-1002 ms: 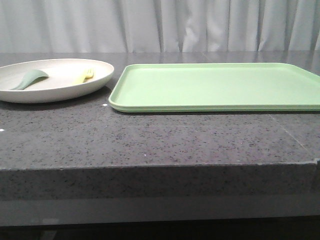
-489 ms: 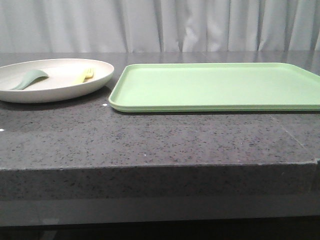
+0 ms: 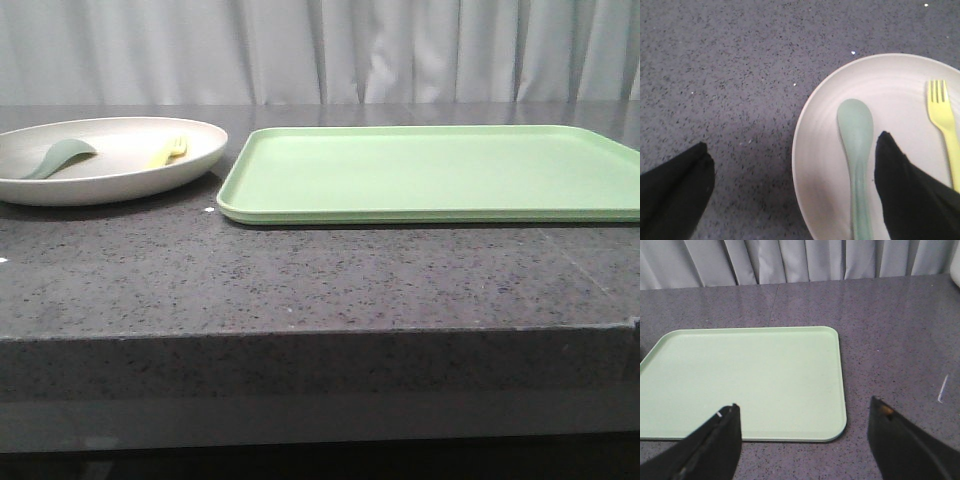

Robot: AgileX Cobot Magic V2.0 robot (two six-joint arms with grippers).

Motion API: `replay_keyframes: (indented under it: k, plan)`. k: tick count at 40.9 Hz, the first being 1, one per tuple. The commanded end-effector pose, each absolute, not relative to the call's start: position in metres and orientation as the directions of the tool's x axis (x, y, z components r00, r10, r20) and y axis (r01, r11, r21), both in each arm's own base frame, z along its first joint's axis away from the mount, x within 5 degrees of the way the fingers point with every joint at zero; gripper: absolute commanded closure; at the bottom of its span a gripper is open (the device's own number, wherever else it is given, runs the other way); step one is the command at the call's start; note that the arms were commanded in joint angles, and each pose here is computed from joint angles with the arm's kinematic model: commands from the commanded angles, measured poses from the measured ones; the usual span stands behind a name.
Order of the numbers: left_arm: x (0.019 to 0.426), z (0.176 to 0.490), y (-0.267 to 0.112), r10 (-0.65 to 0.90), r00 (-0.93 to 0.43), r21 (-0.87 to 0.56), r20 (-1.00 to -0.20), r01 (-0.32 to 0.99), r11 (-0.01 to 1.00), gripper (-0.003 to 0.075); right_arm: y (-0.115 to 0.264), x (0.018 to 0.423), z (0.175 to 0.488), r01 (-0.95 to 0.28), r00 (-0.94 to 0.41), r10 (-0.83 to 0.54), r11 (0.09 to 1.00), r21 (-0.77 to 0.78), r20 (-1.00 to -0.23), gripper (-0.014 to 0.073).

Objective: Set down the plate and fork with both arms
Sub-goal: 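Lower the left gripper onto the cream plate rim and grasp it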

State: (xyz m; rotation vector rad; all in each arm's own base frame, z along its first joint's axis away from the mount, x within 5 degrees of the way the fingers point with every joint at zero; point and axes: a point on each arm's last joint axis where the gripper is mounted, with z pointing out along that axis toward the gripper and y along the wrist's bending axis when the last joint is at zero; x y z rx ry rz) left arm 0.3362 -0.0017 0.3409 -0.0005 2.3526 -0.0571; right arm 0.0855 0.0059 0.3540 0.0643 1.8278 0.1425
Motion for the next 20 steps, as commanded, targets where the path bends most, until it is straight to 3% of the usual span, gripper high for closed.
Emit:
replay_keyframes:
  k: [1,20]
  plan:
    - [0.359,0.358,-0.001,-0.014,-0.650,-0.036,-0.760,0.021,0.999,0.0090,0.005,0.087,0.370,-0.032,-0.172,0.122,0.991,0.129,-0.978,0.0041]
    - [0.410,0.313,-0.009,0.005,-0.729,-0.038,-0.685,0.043,0.998,0.0090,0.005,0.087,0.369,-0.031,-0.173,0.121,0.991,0.128,-0.978,0.0041]
